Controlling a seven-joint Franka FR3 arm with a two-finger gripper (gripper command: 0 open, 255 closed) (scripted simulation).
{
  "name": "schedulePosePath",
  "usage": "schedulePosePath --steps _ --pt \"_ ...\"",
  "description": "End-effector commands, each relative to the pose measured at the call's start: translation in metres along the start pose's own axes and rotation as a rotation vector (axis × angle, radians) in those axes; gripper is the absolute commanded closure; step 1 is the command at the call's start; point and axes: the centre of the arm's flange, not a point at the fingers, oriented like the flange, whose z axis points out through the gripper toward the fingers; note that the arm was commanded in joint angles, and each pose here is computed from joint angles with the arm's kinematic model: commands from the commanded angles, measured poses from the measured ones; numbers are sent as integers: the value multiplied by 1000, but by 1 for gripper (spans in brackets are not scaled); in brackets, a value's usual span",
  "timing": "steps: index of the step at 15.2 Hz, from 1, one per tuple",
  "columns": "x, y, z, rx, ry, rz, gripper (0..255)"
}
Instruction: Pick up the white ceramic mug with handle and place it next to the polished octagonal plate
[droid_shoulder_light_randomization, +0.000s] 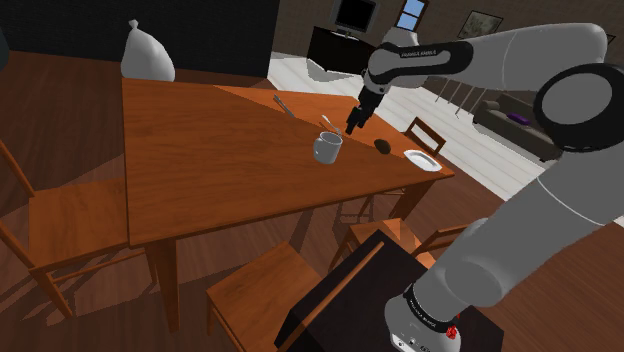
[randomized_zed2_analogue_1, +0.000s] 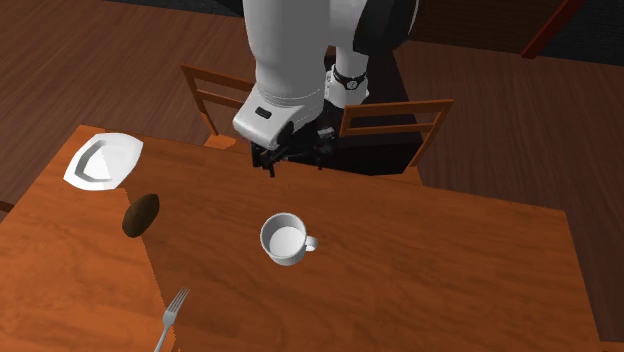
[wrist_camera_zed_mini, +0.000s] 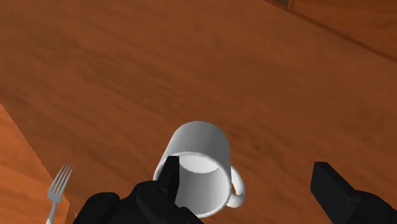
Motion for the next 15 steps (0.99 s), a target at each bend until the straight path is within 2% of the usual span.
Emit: schedulePosePath --steps 1,11,15 --pt "16 16 18 9 -2 -13 0" --pt "89 96 102 55 -12 -68 0" --pt "92 99 122 57 -13 -71 0"
